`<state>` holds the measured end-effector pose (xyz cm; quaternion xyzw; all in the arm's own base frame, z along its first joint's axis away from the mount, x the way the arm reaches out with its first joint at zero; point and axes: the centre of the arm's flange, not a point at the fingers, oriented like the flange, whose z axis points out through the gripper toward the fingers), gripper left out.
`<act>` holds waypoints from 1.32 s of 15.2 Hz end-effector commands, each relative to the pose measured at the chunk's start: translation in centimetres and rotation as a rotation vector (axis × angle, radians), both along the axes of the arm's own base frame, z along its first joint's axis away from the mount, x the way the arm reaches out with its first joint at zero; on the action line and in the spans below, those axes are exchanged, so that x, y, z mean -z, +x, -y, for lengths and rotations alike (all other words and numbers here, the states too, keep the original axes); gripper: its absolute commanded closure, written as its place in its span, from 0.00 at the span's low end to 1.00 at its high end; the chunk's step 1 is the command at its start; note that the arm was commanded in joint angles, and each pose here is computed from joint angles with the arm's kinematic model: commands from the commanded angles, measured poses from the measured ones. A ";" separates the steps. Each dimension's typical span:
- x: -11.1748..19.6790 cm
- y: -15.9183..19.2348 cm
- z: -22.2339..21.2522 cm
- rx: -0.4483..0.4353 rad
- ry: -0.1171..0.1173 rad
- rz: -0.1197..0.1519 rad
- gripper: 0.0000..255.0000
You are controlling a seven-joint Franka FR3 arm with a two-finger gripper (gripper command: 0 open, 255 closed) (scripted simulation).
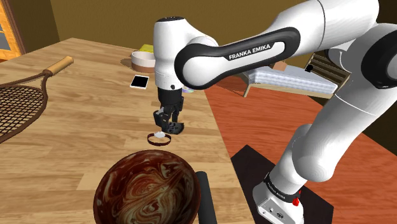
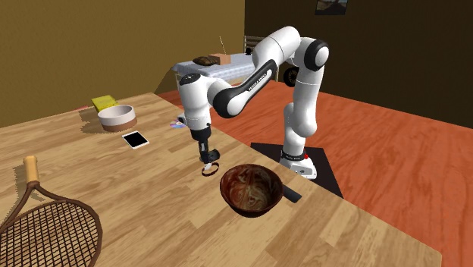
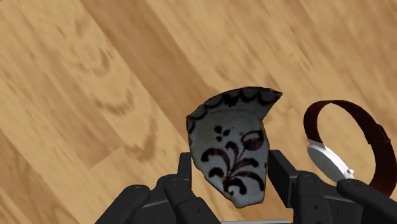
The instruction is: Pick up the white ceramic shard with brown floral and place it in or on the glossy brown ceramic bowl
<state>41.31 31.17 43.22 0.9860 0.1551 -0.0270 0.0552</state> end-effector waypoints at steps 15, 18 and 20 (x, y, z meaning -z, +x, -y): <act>-3.1 0.0 0.1 0.001 -0.002 -0.003 0.00; -3.9 -4.7 -2.7 -0.011 -0.063 0.083 0.00; -3.5 -6.1 -3.4 -0.015 -0.081 0.108 0.00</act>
